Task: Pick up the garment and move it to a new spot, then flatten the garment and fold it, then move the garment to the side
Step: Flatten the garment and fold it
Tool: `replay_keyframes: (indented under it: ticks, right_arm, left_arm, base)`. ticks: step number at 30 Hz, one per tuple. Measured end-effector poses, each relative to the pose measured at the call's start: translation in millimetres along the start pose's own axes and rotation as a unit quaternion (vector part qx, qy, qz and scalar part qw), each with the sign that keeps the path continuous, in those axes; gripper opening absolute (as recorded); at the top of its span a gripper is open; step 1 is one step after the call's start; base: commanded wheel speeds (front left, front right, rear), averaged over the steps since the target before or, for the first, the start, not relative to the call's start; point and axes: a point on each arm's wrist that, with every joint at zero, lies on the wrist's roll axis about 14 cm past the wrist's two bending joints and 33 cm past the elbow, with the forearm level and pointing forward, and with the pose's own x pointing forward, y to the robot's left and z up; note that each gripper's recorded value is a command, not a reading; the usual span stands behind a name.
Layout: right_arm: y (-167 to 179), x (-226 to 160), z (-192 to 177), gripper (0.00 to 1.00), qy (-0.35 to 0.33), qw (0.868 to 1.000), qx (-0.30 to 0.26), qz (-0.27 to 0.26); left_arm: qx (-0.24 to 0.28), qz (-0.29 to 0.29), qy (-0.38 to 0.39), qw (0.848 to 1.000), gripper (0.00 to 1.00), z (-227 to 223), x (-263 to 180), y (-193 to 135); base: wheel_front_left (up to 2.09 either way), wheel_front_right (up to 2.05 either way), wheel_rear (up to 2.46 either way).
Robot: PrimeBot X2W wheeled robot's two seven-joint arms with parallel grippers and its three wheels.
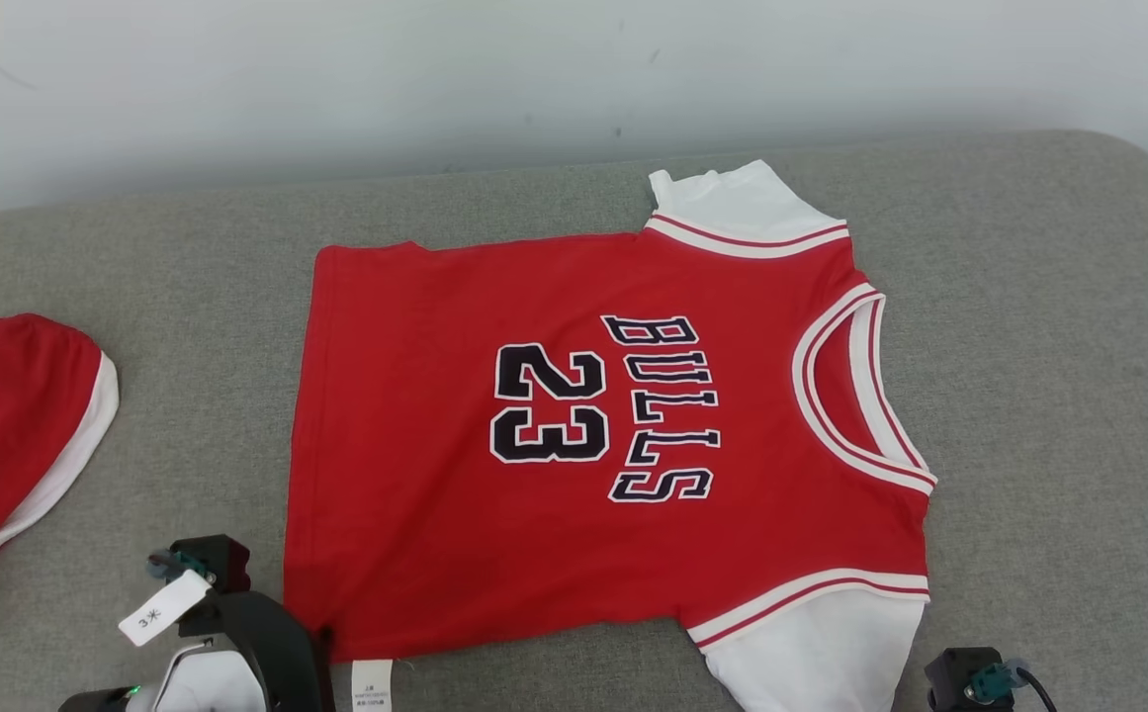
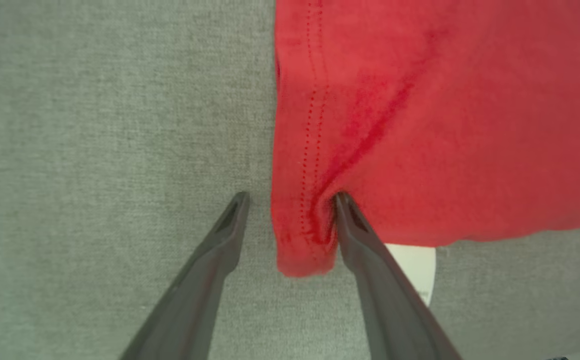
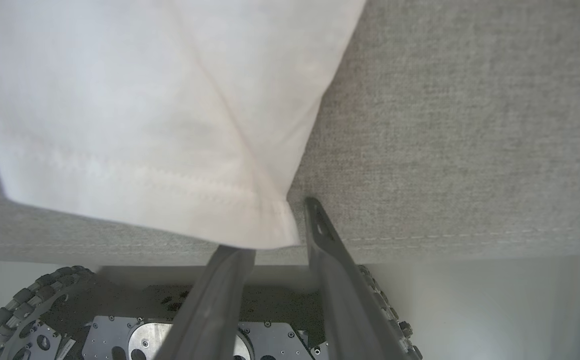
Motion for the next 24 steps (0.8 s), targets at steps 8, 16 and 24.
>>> replay_keyframes:
  ticks: [8, 16, 24]
  right_arm:
    - [-2.4, 1.3, -1.2, 0.28, 0.002, 1.0, 0.003, -0.006]
    - [-4.4, 2.3, -1.6, 0.0, 0.0, 1.0, 0.008, -0.01]
    - [-4.1, 2.7, -0.9, 0.0, -0.003, 1.0, 0.007, -0.009]
  left_arm:
    - [-0.001, 0.001, 0.0, 1.0, 0.51, 1.0, 3.8, 0.6]
    - [0.003, -0.003, -0.012, 1.0, 0.06, 7.6, 6.1, -1.2]
    - [-0.003, -0.01, -0.017, 1.0, 0.0, 7.7, 6.5, -2.2]
  base:
    - [0.0, 0.0, 0.0]
    - [0.0, 0.0, 0.0]
    - [0.0, 0.0, 0.0]
